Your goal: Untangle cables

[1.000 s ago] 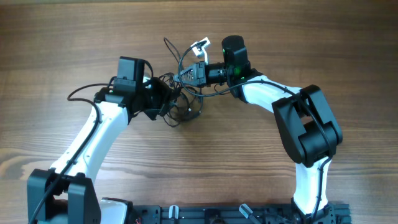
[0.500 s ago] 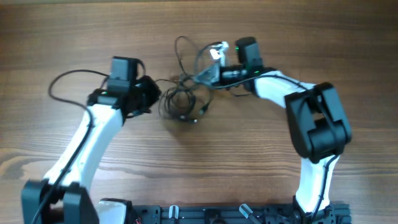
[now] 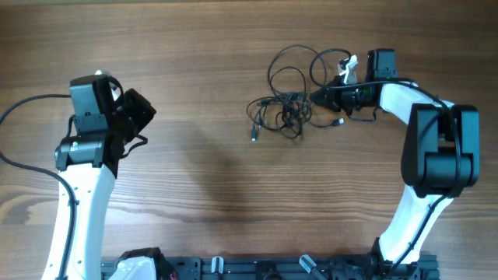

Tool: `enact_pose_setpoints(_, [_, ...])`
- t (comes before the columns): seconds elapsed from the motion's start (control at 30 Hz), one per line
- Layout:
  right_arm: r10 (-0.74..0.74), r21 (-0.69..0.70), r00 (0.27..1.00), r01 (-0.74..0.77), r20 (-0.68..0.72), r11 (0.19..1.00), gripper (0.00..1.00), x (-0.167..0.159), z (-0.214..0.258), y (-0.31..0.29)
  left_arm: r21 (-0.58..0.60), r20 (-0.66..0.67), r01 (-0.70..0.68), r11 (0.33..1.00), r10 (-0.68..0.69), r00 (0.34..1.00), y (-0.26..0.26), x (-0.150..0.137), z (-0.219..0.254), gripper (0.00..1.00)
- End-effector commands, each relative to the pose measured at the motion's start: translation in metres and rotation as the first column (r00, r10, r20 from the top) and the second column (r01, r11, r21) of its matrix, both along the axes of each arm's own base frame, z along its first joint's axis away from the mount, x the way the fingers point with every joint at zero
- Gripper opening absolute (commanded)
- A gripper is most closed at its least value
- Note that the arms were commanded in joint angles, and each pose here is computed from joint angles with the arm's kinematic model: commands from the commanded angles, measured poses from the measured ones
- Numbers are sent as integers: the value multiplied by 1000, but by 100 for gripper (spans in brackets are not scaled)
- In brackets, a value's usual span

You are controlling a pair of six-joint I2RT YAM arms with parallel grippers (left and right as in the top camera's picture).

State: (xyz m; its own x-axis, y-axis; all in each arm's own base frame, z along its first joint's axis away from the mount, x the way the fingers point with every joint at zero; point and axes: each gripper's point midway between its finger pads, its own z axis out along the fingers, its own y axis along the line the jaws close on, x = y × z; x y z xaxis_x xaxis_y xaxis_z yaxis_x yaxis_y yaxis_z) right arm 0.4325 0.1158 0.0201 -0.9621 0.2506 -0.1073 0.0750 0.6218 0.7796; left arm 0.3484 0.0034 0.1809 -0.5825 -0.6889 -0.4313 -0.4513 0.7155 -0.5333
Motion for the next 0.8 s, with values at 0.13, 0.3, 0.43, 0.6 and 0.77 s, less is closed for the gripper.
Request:
enact_pose_setpoints(0.13, [307,-61,878,-307,366,950,5,-44,137,87,-44,15,65,997,-64,998,-14,-1,4,21])
enact_pose_setpoints(0.3, [321,-284,802,-197,504,938,5,-71,205,93,-93,18,110,990,-108,994,-25,-4,6,14])
enact_pose_setpoints(0.43, [317,-315,798,-169,513,934,5,-118,243,83,-154,22,163,974,-162,987,-39,-8,8,11])
enact_pose_setpoints(0.6, [367,-293,753,-239,546,926,5,-139,256,113,-300,101,318,899,-302,948,-74,-13,26,5])
enact_pose_setpoints(0.77, [414,-254,729,-327,545,910,9,-136,238,168,-390,200,455,800,-409,890,-99,-20,48,4])
